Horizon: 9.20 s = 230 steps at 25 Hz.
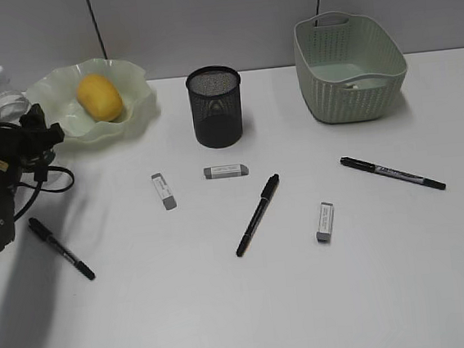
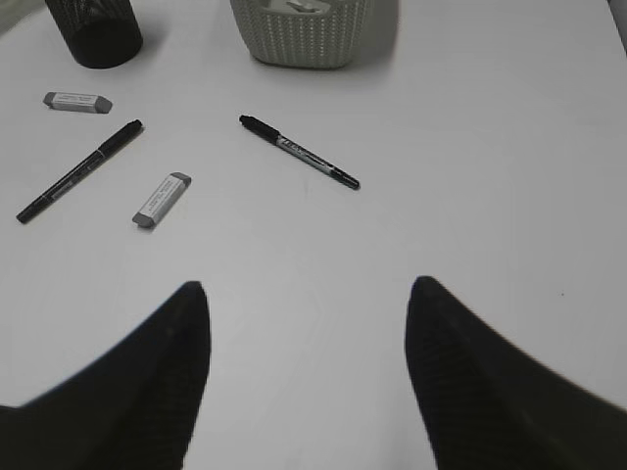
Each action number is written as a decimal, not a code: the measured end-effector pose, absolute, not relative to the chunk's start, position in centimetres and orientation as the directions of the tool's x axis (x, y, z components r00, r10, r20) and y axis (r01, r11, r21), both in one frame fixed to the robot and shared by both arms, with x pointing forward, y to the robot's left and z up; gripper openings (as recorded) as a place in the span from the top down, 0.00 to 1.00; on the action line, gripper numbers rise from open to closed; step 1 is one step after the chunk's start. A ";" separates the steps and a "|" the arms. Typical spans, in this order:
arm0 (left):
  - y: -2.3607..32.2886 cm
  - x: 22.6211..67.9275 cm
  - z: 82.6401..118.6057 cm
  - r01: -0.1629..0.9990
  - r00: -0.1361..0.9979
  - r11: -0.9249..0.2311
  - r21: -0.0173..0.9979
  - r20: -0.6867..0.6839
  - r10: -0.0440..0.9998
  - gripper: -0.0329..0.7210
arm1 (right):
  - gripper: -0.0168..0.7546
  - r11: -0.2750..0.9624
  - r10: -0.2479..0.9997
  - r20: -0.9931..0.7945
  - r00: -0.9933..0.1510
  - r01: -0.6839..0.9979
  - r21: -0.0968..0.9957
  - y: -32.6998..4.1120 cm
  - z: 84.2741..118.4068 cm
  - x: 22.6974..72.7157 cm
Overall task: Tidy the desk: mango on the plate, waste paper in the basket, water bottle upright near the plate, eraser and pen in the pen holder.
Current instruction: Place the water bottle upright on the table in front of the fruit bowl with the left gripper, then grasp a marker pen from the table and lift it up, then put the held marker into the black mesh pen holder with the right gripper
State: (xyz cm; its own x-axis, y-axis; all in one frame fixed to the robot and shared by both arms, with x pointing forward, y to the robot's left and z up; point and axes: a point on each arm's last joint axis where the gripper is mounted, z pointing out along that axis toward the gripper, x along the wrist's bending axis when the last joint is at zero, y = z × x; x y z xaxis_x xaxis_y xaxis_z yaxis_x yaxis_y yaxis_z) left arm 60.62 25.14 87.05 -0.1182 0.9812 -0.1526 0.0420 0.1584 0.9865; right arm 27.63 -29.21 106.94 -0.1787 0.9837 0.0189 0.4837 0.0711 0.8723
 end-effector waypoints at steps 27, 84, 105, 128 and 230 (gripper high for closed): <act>25.2 54.3 90.0 0.205 0.006 0.115 0.972 -0.119 0.993 0.16 | 0.33 0.071 0.984 0.018 -0.178 0.482 0.873 -29.2 107.0 27.6; 29.3 27.7 107.3 0.512 0.191 -0.069 0.856 -0.035 0.981 0.29 | 0.33 0.071 0.984 0.017 -0.178 0.480 0.875 -29.2 107.0 27.7; 29.5 26.6 107.5 0.461 0.197 -0.052 0.886 -0.045 0.979 0.30 | 0.33 0.112 0.982 -0.004 -0.189 0.562 0.819 -28.8 106.5 29.4; 29.9 24.4 107.7 0.351 0.204 -0.026 0.936 -0.049 0.978 0.30 | 0.33 0.504 0.861 -0.145 -0.488 0.777 0.378 -23.9 104.2 52.2; 30.0 24.0 106.8 0.443 0.204 -0.044 0.895 -0.053 0.977 0.37 | 0.78 0.284 0.793 0.027 -0.609 0.409 0.867 -8.0 106.5 69.4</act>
State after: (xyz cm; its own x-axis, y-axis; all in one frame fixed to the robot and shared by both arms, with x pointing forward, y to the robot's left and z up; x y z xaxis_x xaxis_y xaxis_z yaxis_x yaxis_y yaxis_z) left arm 23.99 29.96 106.84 0.2044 0.9774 -0.0534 0.4430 -0.0437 0.8954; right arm 69.42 -8.02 106.54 -0.6087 0.7929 0.0273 0.4093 0.2843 0.8670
